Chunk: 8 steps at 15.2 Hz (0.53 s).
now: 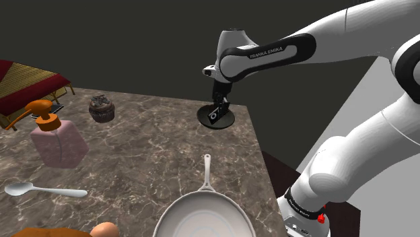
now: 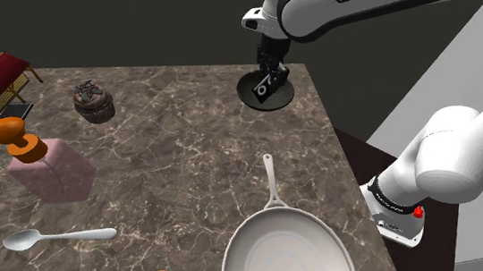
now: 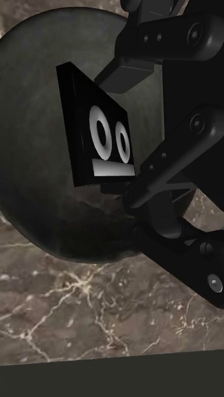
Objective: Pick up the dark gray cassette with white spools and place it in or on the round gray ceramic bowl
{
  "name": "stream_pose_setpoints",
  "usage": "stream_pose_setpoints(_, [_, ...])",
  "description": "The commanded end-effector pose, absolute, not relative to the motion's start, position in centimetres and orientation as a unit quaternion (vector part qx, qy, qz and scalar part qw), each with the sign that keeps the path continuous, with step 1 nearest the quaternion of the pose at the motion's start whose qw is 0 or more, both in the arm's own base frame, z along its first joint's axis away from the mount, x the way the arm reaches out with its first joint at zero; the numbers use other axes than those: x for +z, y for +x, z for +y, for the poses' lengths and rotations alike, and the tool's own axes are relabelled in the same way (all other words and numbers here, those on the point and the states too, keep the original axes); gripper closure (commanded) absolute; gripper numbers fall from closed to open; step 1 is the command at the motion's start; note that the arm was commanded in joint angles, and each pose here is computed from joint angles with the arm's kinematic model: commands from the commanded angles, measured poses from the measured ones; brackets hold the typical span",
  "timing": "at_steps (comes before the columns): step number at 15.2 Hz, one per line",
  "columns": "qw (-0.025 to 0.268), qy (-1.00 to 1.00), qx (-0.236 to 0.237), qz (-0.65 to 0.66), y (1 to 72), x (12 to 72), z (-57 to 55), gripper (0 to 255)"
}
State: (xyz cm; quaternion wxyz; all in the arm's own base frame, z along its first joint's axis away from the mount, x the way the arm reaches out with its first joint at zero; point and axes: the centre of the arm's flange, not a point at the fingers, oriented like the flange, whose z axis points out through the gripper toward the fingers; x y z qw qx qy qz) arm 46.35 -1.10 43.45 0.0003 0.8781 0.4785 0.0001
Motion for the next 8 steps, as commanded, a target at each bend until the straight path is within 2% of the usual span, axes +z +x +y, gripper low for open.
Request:
stream_pose_setpoints(1, [0.0, 0.878, 0.0, 0.479, 46.4, 43.4, -1.1, 255])
stream_pose_setpoints(2, [0.0, 0.878, 0.0, 0.479, 46.4, 43.4, -1.1, 0])
stream_pose_setpoints(8, [0.0, 0.878, 0.0, 0.479, 46.4, 44.7, -1.1, 0])
